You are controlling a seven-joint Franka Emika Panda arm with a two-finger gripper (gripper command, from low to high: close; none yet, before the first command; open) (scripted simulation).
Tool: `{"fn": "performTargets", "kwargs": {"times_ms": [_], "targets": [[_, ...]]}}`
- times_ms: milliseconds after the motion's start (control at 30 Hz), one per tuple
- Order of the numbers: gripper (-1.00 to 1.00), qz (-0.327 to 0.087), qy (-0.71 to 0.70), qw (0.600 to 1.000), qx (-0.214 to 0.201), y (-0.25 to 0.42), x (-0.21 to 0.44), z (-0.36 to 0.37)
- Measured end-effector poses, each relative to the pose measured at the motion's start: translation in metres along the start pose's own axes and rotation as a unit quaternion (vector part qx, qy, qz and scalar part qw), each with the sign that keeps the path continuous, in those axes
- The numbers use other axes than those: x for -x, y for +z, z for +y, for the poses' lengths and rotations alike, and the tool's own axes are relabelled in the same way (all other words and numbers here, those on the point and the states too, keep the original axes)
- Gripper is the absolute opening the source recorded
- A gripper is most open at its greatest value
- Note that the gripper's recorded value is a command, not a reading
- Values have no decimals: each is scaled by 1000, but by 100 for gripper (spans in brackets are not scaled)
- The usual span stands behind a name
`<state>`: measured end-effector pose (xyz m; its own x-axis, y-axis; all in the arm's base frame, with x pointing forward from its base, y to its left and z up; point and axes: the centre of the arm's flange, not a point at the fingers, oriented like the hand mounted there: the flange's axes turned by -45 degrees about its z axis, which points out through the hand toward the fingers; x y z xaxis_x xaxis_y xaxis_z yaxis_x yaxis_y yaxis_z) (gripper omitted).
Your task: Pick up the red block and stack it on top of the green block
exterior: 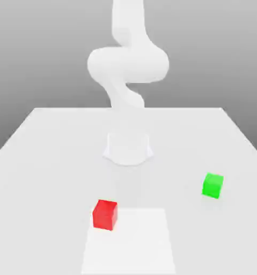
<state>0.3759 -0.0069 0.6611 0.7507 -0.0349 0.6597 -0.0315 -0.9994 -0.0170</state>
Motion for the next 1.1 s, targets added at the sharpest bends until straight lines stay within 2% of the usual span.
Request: {"fn": "performTargets", "kwargs": {"times_ms": [300,567,633,800,833,1100], "targets": [[0,-167,45,985,22,203,107,32],[0,-327,90,940,42,316,286,57],[0,-344,94,933,44,332,314,59],[0,-349,96,931,45,365,349,61],[-100,-350,96,931,46,371,354,61],[-100,-350,96,931,46,367,351,60]]}}
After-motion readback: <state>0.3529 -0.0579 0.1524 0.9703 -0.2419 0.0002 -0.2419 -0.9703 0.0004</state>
